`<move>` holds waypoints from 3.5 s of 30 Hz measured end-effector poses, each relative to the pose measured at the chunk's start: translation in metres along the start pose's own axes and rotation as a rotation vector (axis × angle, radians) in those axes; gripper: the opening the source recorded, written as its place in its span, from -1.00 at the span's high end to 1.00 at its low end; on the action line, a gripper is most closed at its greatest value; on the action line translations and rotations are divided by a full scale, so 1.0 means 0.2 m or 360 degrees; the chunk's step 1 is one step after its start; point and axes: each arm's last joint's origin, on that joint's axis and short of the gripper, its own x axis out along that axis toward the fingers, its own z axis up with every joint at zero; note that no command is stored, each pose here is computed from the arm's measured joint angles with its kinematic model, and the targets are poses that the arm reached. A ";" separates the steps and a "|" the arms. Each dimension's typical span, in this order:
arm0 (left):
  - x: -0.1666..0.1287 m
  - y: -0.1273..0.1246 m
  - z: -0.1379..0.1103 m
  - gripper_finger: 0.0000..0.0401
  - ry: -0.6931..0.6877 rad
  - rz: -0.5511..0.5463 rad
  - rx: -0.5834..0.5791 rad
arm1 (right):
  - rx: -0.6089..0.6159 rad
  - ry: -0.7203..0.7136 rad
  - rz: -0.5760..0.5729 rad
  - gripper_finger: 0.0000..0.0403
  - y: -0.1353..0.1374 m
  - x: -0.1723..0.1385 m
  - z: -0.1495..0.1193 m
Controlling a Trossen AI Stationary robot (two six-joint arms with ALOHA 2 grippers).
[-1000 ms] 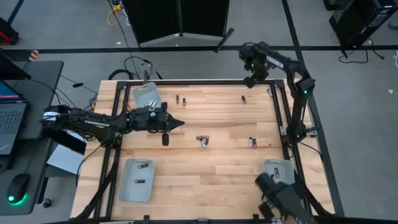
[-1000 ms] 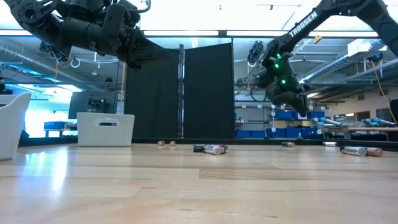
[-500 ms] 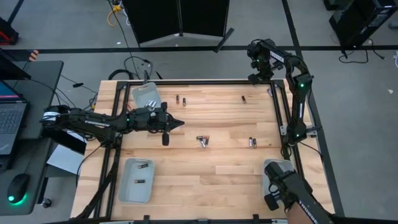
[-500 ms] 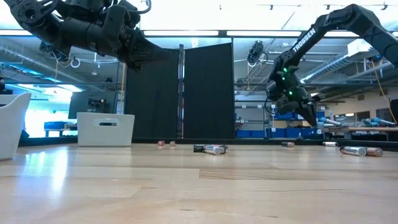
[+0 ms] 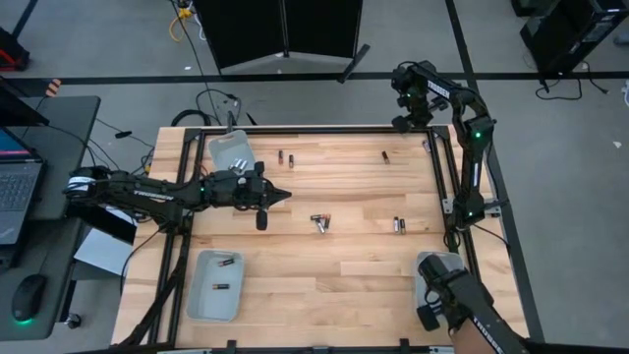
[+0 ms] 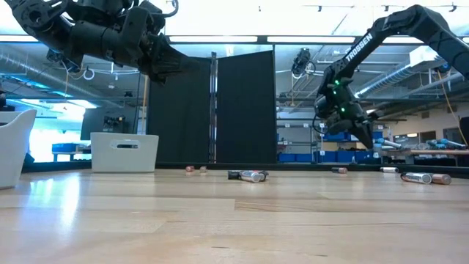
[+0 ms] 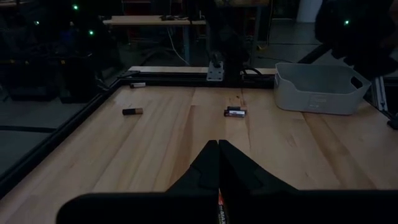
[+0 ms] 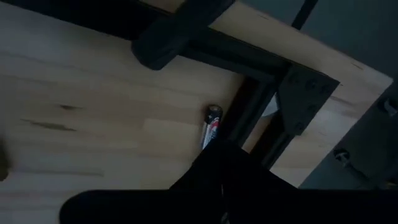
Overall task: Sort batteries
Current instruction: Put the black-brown battery into the bottom left gray bin
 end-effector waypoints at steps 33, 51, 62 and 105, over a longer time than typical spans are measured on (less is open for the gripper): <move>0.00 0.00 0.00 0.96 -0.0002 0.0002 0.0000 | 0.0127 -0.0151 0.0139 0.97 -0.03 0.00 0.05; 0.00 0.00 0.00 0.96 -0.0001 0.0026 0.0000 | -0.0847 -0.0098 -0.0033 0.96 0.18 -0.05 -0.01; 0.00 0.00 0.00 0.96 0.0003 0.0026 0.0021 | -0.1213 -0.0020 -0.0132 0.97 0.16 -0.01 0.03; 0.00 0.00 0.00 0.96 0.0015 0.0025 0.0048 | -0.0453 -0.0502 0.0459 0.97 0.40 -0.21 -0.49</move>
